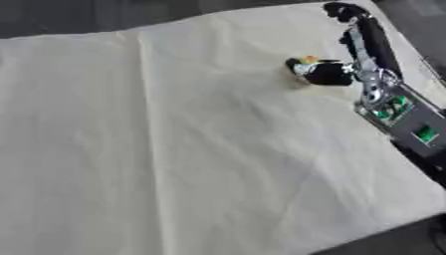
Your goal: Pick up the objects with one hand, pass them to the other hand, and then place them into the box on the other side of the table.
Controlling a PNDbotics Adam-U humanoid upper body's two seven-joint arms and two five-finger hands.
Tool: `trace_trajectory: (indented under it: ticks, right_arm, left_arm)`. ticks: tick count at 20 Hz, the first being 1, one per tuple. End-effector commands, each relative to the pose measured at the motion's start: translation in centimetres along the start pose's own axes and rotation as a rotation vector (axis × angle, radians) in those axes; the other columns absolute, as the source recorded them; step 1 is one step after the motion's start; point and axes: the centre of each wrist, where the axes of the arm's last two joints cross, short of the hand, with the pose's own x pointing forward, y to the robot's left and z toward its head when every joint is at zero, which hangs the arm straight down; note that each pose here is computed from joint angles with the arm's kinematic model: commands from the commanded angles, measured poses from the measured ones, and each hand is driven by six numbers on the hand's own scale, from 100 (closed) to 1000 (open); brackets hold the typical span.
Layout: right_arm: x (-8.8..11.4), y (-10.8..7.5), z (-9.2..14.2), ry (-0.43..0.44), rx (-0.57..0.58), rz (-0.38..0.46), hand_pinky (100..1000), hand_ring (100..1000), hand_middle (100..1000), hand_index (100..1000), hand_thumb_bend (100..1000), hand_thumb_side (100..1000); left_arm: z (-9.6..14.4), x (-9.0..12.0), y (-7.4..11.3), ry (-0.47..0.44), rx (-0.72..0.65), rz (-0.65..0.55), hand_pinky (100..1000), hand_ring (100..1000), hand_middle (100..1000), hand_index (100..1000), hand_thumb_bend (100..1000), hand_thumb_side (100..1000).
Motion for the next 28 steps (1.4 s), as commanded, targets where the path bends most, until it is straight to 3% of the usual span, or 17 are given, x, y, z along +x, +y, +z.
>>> trace_trajectory:
  ticks: [1,8,13,18,28]
  right_arm:
    - [-0.2,-2.3,-0.7,0.040,0.010,0.039,741,896,830,869,610,237]
    - [-2.5,-4.7,-1.5,0.080,0.248,0.015,785,901,836,868,612,271]
    - [-3.8,-5.0,-2.0,0.118,0.242,0.033,794,896,827,856,576,251]
    - [-4.5,-4.8,-2.0,0.118,0.278,-0.007,786,893,825,853,578,254]
    - [-5.9,-4.3,-2.3,0.164,0.233,-0.025,798,882,802,829,497,133]
  left_arm:
    - [-0.2,0.1,2.4,-0.016,0.044,-0.009,786,781,698,779,333,405]
    - [-0.3,1.3,3.3,-0.048,0.061,-0.001,786,781,696,776,329,412]
    - [-0.3,1.7,3.7,-0.055,0.071,0.007,785,780,693,773,329,413]
    - [-0.3,1.9,3.9,-0.055,0.075,0.006,786,780,692,771,329,412]
    - [-0.2,2.5,4.2,-0.066,0.078,0.020,784,779,687,769,325,416]
